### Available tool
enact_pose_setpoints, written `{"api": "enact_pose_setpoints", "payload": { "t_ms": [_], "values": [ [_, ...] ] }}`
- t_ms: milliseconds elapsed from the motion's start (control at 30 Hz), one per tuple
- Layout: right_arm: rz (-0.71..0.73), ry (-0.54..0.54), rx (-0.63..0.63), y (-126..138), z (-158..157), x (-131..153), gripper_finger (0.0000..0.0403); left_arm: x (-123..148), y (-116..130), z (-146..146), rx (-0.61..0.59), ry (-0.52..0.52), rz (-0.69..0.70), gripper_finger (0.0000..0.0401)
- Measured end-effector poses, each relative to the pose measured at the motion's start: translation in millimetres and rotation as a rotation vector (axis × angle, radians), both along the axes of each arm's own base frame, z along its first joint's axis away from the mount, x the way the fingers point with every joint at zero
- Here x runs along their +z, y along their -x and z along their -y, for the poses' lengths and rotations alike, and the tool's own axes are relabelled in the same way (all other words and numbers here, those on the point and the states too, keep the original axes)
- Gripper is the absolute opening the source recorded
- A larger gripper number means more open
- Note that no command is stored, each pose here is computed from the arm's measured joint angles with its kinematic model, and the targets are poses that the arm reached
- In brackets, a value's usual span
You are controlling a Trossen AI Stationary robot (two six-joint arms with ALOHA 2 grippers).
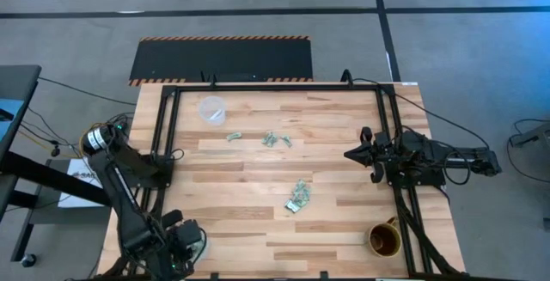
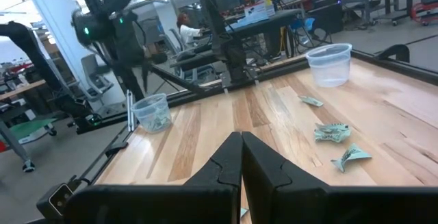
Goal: Pick and place Stevia / Truvia into bins
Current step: Put the stevia packet into the top transparent container
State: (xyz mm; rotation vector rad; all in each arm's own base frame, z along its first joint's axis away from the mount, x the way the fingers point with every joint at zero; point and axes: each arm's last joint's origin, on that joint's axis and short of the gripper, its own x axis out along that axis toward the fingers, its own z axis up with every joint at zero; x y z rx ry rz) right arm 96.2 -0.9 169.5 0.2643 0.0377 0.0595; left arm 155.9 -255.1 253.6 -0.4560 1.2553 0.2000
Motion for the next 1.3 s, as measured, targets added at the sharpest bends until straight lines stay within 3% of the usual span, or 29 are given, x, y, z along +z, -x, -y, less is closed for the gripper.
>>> {"api": "enact_pose_setpoints", "payload": {
  "t_ms": [100,167,333,433,533,633,733,833,933,1000,1133,1300],
  "values": [
    [0.0,0.0,0.0,0,0,0,0.0,28,-2,-8,-0.044,-0.061,0.177,0.013],
    [0.0,0.0,0.0,0,0,0,0.0,48,-1,-17,-0.074,-0.154,0.304,0.013],
    [0.0,0.0,0.0,0,0,0,0.0,83,4,-47,-0.115,-0.515,0.623,0.013],
    [0.0,0.0,0.0,0,0,0,0.0,96,4,-75,-0.115,-0.693,0.659,0.013],
    [0.0,0.0,0.0,0,0,0,0.0,103,-1,-106,-0.1,-0.759,0.602,0.0129],
    [0.0,0.0,0.0,0,0,0,0.0,106,-9,-134,-0.094,-0.736,0.518,0.0116],
    [0.002,0.006,-0.001,0,0,0,0.0,104,-24,-156,-0.126,-0.637,0.494,0.0091],
    [0.008,0.008,-0.014,0,0,0,0.0,101,-46,-170,-0.245,-0.503,0.59,0.0063],
    [0.043,0.008,-0.022,0,1,3,0.0,91,-66,-184,-0.406,-0.436,0.684,0.0038],
    [0.083,-0.006,-0.023,0,1,7,0.0,86,-75,-194,-0.454,-0.452,0.733,0.0025],
    [0.187,-0.045,-0.021,1,1,17,0.0,67,-88,-223,-0.409,-0.531,0.764,0.0008],
    [0.386,-0.046,-0.052,6,2,36,0.0,37,-94,-256,-0.379,-0.501,0.835,0.0001]
  ]
}}
